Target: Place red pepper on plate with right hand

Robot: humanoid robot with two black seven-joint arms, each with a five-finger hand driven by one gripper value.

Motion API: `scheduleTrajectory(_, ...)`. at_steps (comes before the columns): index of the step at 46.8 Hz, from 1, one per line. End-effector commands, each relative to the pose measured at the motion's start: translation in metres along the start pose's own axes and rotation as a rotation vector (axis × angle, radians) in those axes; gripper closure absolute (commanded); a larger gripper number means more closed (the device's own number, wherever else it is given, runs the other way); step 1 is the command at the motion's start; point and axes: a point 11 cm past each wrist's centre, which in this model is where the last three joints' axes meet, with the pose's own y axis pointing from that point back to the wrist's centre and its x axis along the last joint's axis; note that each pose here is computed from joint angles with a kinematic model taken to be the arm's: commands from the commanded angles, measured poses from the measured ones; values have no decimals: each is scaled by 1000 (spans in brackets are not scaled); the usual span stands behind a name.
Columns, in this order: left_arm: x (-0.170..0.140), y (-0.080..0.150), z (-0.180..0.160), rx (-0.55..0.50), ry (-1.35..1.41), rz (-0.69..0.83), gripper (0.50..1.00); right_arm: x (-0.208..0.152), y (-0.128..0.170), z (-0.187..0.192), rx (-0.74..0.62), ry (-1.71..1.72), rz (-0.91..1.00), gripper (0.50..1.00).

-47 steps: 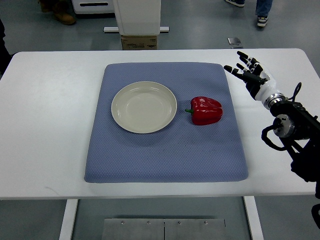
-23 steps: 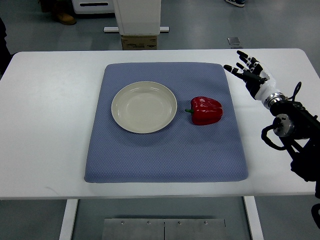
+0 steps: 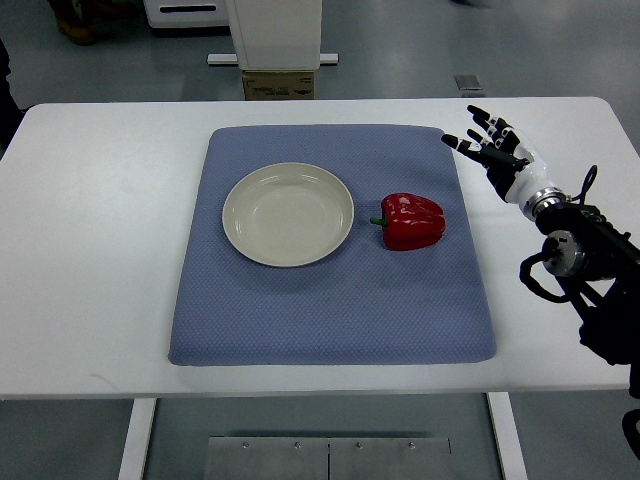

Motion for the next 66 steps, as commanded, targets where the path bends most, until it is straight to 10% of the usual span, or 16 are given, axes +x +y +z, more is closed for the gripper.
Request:
scheduleTrajectory(1,0,0,0,0,0,0,500,0,0,-1,1,0,-1,500)
scheduleTrajectory(66,0,0,0,0,0,0,500,-12,-8,-16,16,48,-39,500)
